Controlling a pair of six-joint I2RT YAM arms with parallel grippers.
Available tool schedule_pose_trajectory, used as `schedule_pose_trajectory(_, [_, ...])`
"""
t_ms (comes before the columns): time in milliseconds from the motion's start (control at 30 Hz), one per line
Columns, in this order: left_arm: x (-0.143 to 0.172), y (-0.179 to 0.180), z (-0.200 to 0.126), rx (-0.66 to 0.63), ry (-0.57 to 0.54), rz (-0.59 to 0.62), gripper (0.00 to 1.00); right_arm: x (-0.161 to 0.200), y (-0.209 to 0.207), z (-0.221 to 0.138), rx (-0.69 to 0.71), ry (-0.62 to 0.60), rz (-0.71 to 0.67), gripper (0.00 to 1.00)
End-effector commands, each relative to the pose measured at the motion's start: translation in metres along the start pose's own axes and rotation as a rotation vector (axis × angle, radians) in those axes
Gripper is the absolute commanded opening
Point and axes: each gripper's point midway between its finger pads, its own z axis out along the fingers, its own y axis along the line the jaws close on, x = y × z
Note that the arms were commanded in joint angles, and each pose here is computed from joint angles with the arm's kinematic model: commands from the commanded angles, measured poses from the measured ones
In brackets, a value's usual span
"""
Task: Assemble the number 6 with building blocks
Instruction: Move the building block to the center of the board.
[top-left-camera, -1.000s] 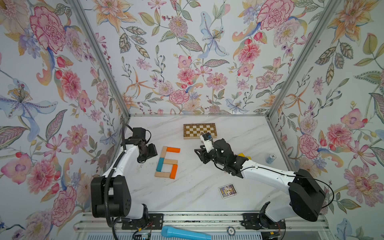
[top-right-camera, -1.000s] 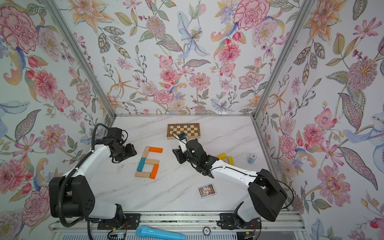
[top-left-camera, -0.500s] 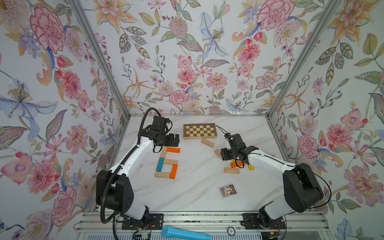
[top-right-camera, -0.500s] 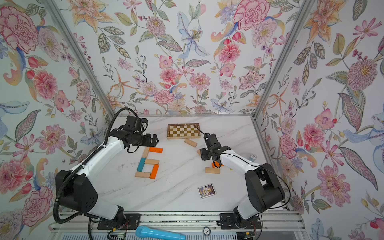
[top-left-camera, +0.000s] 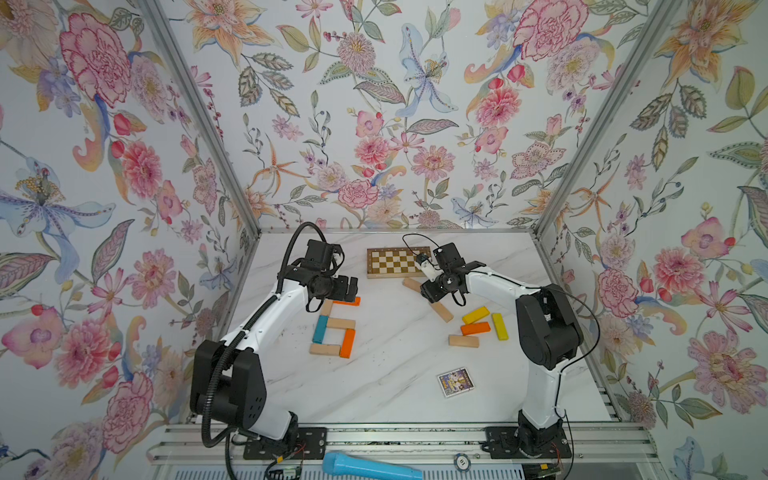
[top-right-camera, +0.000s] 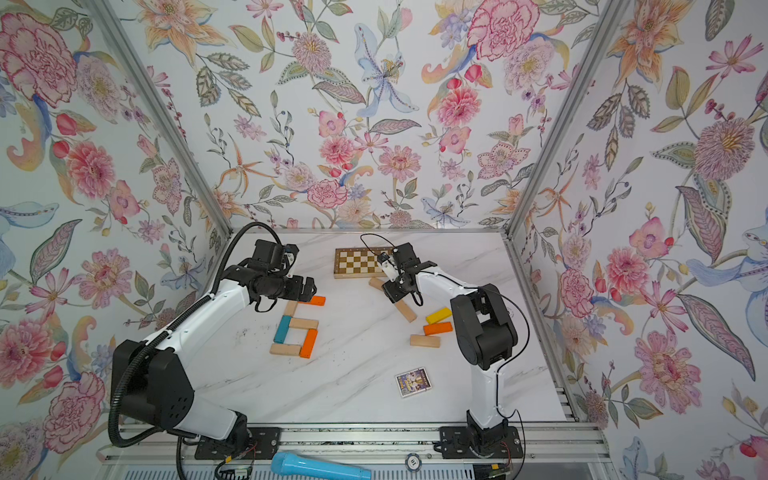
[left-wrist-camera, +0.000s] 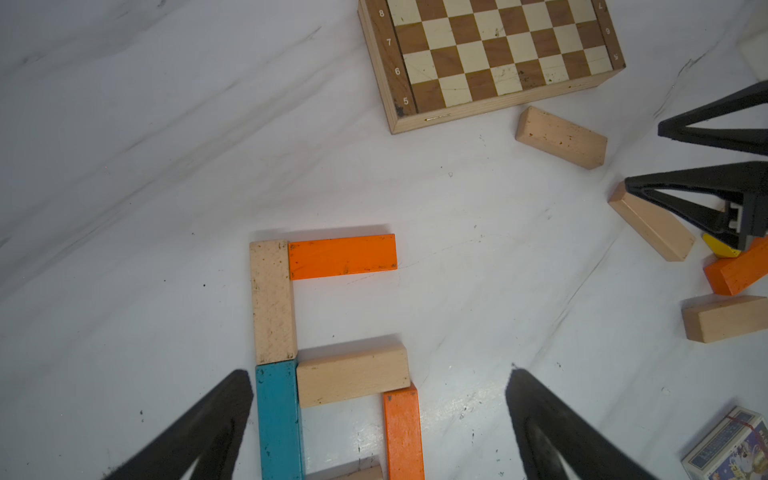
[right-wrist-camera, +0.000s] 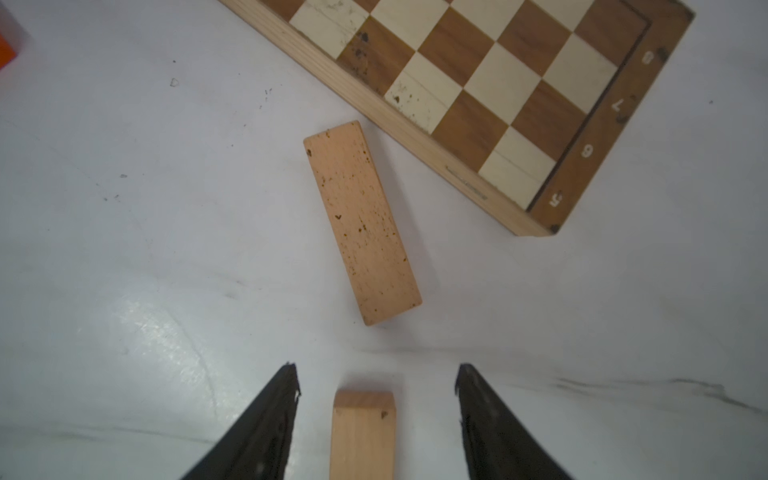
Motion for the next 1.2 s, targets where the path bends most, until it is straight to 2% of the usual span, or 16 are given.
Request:
schedule_pose_trajectory(0, [0.003, 0.003, 0.0, -0.016, 0.002, 0.022, 0.99, 0.006, 0.005, 0.01, -0.056, 0.058, -0.105, 0.62])
schedule_pose_trajectory(433, [0.005, 0.01, 0.007, -0.024, 0.025, 0.002, 0.99, 0.003, 0.017, 0.036, -0.104, 0.107, -0.196, 0.58])
schedule_pose_trajectory(733, [0.002, 0.012, 0.006, -0.005, 0.02, -0.022, 0.99, 0.005, 0.025, 0.046, -0.132, 0.135, -0.187, 0.52])
schedule_pose_trajectory(933, [0.002, 0.012, 0.004, -0.003, 0.016, -0.027, 0.99, 0.0, 0.034, 0.049, -0.138, 0.156, -0.14, 0.39])
schedule_pose_trajectory(1133, [-0.002, 0.012, 0.0, -0.004, 0.003, -0.037, 0.99, -0.002, 0.043, 0.033, -0.112, 0.159, -0.008, 0.26])
schedule_pose_trajectory(1167, [-0.002, 0.013, -0.001, -0.006, 0.001, -0.04, 0.99, -0.004, 0.059, 0.03, -0.113, 0.162, -0.013, 0.24])
